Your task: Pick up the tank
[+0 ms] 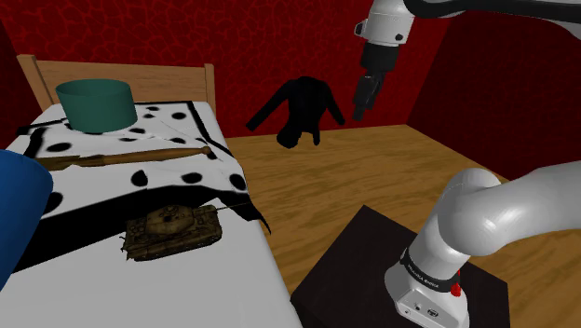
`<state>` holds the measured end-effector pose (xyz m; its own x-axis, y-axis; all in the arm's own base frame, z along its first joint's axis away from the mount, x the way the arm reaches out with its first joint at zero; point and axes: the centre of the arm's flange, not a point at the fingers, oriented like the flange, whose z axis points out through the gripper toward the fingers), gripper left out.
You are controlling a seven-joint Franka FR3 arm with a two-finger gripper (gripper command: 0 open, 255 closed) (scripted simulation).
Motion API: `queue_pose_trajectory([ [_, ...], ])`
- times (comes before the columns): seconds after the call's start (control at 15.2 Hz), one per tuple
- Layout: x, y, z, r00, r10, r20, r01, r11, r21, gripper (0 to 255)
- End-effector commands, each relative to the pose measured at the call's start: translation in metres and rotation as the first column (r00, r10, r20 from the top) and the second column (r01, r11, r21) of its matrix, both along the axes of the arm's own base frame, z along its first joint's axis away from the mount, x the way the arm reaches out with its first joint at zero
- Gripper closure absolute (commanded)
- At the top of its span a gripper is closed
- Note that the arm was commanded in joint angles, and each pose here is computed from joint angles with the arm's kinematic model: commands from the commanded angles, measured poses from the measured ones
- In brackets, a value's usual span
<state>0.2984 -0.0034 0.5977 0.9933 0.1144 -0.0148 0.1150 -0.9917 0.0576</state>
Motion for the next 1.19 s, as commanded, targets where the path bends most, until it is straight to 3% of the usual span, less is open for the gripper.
queue_pose_trajectory([
  [0.0, 0.0, 0.0, 0.0, 1.0, 0.0, 0.0, 0.0, 1.0, 0.0, 0],
  [0.53, 0.075, 0.031, -0.064, 0.98, 0.198, 0.009, -0.198, 0.98, 0.011, 0],
  [0.79, 0.109, 0.052, -0.095, 0.956, 0.295, 0.014, -0.295, 0.955, 0.016, 0],
  [1.12, 0.15, 0.083, -0.134, 0.911, 0.411, 0.021, -0.411, 0.911, 0.022, 0],
])
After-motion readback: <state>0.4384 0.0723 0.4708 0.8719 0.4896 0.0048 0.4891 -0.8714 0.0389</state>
